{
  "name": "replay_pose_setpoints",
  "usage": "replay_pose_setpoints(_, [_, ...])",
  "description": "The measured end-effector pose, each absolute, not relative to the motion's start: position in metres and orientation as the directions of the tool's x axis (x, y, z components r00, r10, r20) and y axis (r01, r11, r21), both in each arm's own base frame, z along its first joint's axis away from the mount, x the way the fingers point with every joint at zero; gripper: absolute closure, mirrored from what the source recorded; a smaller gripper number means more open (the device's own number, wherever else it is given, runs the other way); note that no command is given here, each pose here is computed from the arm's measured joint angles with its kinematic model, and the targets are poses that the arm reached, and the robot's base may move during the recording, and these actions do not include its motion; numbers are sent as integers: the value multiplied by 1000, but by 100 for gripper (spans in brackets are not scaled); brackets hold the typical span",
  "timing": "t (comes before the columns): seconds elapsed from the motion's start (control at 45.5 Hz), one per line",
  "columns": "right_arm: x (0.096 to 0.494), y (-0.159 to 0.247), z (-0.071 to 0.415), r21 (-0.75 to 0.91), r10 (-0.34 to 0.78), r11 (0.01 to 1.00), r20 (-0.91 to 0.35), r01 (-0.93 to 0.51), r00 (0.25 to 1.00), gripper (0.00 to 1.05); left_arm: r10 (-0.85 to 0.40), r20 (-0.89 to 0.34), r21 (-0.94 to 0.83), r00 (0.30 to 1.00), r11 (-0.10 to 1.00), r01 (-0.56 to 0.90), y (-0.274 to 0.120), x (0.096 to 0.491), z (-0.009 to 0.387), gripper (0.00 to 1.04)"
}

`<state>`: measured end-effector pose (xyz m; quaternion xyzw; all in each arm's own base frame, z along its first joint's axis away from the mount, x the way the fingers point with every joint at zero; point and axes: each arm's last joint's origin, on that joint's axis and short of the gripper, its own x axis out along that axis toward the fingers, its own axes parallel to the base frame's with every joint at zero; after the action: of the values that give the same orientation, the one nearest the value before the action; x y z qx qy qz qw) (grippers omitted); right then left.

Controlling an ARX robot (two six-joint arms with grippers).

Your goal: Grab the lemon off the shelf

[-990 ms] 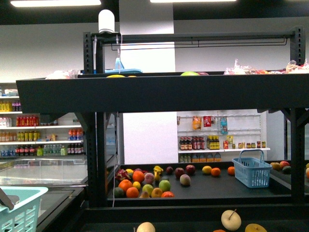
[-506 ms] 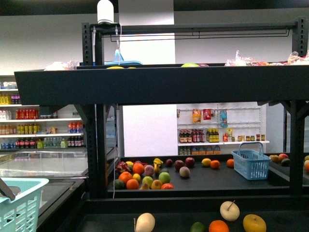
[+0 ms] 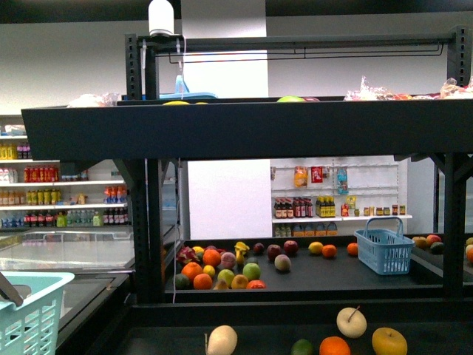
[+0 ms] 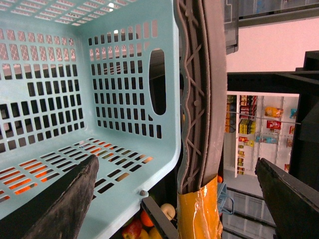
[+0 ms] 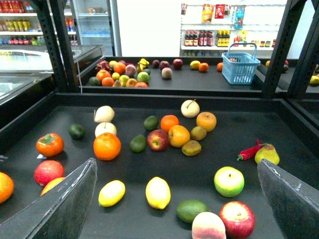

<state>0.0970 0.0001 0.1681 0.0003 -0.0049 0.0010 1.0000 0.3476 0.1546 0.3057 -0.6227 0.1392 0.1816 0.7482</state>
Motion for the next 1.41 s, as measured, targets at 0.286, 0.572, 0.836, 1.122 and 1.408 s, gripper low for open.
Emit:
replay_pose_setpoints(0.286, [97, 0, 168, 1, 2, 1000, 10, -2, 1000, 8, 127, -455, -872, 881, 138, -470, 158, 378, 296, 8])
replay_pose_setpoints(0.572, [97, 0, 168, 1, 2, 1000, 10, -2, 1000, 8, 132, -470, -861, 873, 149, -486, 156, 398, 293, 34])
replay_pose_setpoints(0.836, [97, 0, 168, 1, 2, 1000, 10, -2, 1000, 8, 138, -461, -860, 877, 174, -480, 156, 400, 293, 78])
replay_pose_setpoints(1.122, [97, 0, 168, 1, 2, 1000, 10, -2, 1000, 8, 146, -460, -844, 876, 234, -482, 153, 395, 302, 85])
replay_pose_setpoints(1.408, [97, 0, 168, 1, 2, 1000, 10, -2, 1000, 8, 115, -389, -795, 914, 460, -396, 134, 369, 346, 85])
